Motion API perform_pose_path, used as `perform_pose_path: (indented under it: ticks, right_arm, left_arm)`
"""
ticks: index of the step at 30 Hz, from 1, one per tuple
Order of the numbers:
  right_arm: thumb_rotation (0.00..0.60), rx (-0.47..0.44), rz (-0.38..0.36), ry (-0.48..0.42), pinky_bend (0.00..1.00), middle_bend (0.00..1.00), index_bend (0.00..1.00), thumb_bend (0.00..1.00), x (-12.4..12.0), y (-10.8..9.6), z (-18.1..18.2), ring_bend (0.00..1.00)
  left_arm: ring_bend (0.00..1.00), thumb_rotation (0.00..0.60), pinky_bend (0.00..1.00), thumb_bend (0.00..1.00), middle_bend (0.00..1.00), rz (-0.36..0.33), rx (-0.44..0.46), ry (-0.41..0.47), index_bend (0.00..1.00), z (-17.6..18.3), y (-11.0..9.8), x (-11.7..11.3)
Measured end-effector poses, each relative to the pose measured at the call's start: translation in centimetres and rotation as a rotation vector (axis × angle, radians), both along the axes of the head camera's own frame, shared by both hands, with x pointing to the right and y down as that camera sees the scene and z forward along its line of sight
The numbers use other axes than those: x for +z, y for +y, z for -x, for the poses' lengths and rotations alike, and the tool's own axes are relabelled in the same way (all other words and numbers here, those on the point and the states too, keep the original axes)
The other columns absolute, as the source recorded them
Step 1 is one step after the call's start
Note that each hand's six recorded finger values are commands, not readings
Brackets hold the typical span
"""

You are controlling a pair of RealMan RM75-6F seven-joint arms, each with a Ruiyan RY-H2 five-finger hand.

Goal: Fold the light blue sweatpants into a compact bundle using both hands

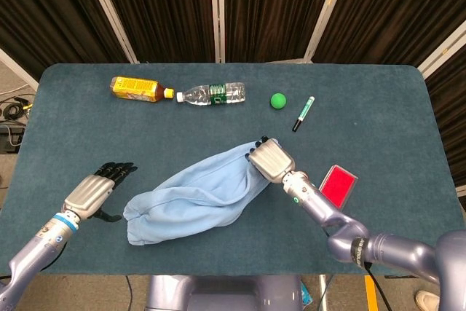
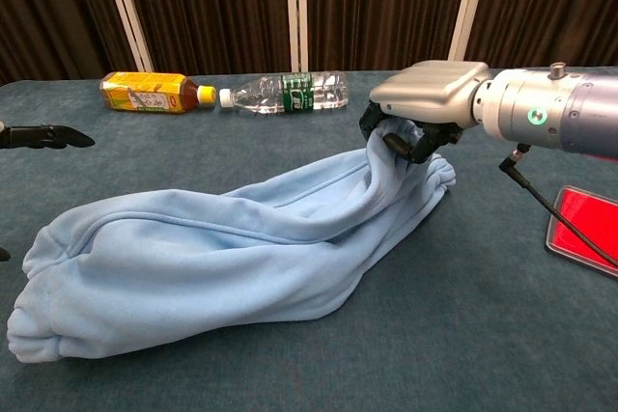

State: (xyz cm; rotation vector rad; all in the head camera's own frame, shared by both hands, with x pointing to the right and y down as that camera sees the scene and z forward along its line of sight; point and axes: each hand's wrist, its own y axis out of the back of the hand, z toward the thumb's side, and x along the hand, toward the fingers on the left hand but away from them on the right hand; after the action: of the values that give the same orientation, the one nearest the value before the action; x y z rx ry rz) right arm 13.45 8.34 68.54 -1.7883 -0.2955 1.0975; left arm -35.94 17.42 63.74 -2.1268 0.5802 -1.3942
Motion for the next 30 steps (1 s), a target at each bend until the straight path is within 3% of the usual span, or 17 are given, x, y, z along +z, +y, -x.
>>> perform_pose_path:
  ticks: [2,4,6,9,15,18,23,30]
  right_arm:
    - [0.6,0.012,0.004,0.008,0.3,0.46,0.52,0.63,0.4,-0.2,0.2,0.37]
    - [0.6,0.028,0.008,0.02,0.25,0.36,0.39,0.53,1.0,-0.6,0.3,0.31]
    - [0.6,0.049,0.018,0.029,0.17,0.18,0.2,0.28,1.5,-0.9,0.5,0.18]
    - [0.6,0.094,0.017,0.022,0.1,0.04,0.06,0.1,1.9,-1.2,1.1,0.05]
    - [0.6,0.212,-0.12,-0.044,0.0,0.0,0.0,0.05,0.6,-3.1,2.2,0.0]
    - [0.6,0.276,-0.172,-0.077,0.0,0.0,0.0,0.01,-0.2,-4.0,2.6,0.0]
    - [0.6,0.306,-0.199,-0.108,0.0,0.0,0.0,0.0,-1.7,-4.4,2.1,0.0]
    - [0.6,0.327,-0.233,-0.17,0.0,0.0,0.0,0.0,-6.5,-3.9,-1.7,0.0]
  left_arm:
    - [0.0,0.6,0.0,0.11,0.0,-0.005,-0.011,-0.001,0.0,0.4,-0.2,-0.2]
    - [0.0,0.6,0.0,0.11,0.0,-0.011,-0.017,-0.009,0.0,0.9,-0.5,-0.4]
    - [0.0,0.6,0.0,0.11,0.0,-0.015,-0.025,-0.013,0.0,1.4,-0.7,-0.5]
    - [0.0,0.6,0.0,0.11,0.0,-0.022,-0.041,-0.019,0.0,2.1,-1.1,-0.6]
    - [0.0,0.6,0.0,0.11,0.0,-0.025,-0.061,-0.017,0.0,2.7,-1.5,-0.8]
    - [0.0,0.6,0.0,0.11,0.0,-0.032,-0.062,-0.016,0.0,2.9,-1.6,-1.1]
    - [0.0,0.6,0.0,0.11,0.0,-0.059,-0.054,-0.003,0.0,2.7,-1.6,-1.7]
    - [0.0,0.6,0.0,0.12,0.0,-0.099,0.011,0.044,0.0,1.7,-1.1,-2.8]
